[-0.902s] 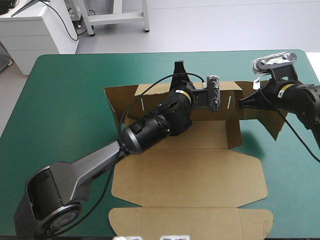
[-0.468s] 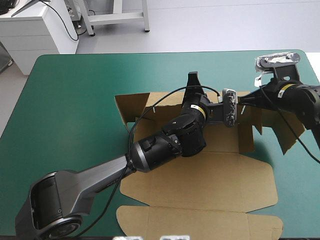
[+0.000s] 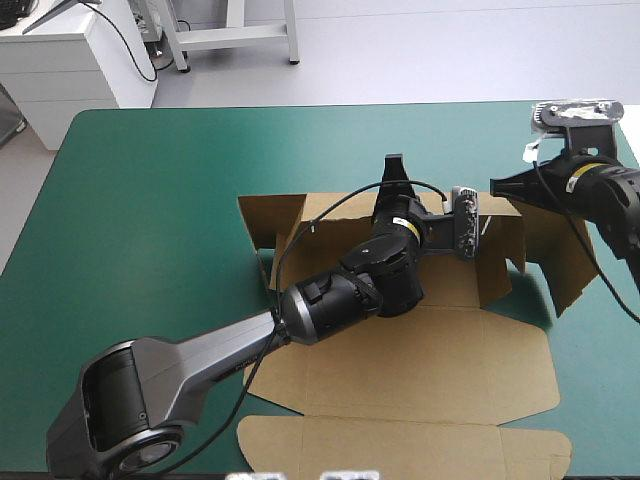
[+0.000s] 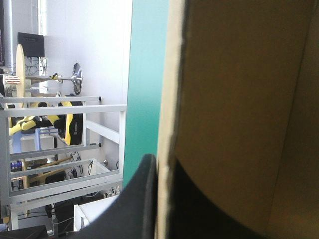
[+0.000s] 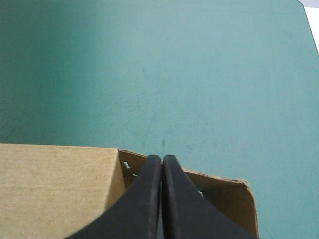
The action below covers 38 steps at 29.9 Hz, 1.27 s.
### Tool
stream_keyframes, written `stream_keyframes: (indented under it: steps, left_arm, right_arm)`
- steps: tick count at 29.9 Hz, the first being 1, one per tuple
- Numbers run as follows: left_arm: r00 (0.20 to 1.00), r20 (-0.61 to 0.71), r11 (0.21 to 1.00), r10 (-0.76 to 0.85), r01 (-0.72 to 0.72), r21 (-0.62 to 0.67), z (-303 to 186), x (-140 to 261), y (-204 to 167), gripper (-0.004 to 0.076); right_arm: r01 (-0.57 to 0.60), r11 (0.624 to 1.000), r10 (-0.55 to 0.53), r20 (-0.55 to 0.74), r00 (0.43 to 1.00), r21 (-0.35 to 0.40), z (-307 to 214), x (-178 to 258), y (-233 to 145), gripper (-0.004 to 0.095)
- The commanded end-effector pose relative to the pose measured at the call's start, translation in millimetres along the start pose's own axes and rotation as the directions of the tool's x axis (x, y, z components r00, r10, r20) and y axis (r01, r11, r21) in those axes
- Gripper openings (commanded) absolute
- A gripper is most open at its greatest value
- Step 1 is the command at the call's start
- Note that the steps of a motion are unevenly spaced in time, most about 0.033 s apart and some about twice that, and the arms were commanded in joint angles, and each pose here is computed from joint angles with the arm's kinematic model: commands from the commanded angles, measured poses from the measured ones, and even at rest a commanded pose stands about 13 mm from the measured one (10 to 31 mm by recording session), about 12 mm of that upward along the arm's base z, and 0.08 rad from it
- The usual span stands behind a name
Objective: Fold the box
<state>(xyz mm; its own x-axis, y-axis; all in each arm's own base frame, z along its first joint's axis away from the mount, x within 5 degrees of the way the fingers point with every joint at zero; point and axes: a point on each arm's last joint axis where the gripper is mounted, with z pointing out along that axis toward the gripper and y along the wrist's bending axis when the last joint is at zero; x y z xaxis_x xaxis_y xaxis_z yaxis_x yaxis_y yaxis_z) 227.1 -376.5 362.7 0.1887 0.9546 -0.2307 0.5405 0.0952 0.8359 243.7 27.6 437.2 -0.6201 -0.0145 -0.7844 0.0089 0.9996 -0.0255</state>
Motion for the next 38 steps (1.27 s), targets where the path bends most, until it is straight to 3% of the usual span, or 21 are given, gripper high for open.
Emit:
stream_keyframes:
  steps: [1,6,15,19,26,30,38]
  left_arm:
    - [0.996,0.083,0.992,-0.044,0.053,-0.114,-22,-3,25,-0.0008]
    - [0.996,0.079,0.979,0.048,-0.031,-0.201,-18,-8,7,-0.0008]
    - [0.984,0.076,0.970,0.162,-0.145,-0.193,-11,-11,-31,-0.0008]
    - [0.986,0.061,0.970,0.158,-0.143,-0.196,-11,-10,-31,-0.0008]
    - [0.997,0.024,0.924,0.072,-0.058,-0.378,-16,-6,-13,-0.0008]
    - [0.997,0.022,0.918,0.069,-0.055,-0.392,-17,-6,-12,-0.0008]
    - [0.997,0.019,0.917,0.069,-0.056,-0.395,-16,-5,-12,-0.0008]
  right_arm:
    - [-0.053,0.998,0.051,0.093,0.994,0.021,-12,-11,-14,-0.0006]
    - [-0.086,0.996,0.085,0.036,0.996,0.014,-1,-8,-38,-0.0006]
    - [-0.100,0.989,0.096,-0.035,0.995,-0.111,26,-6,-59,-0.0006]
    - [-0.088,0.988,0.078,-0.076,0.994,-0.128,47,-5,-61,-0.0006]
    - [-0.074,0.990,0.071,-0.029,0.997,-0.123,55,-20,-64,-0.0006]
    - [-0.068,0.990,0.066,-0.025,0.998,-0.125,58,-28,-65,-0.0006]
    - [-0.044,0.982,0.012,-0.173,0.985,-0.182,76,-16,-63,-0.0006]
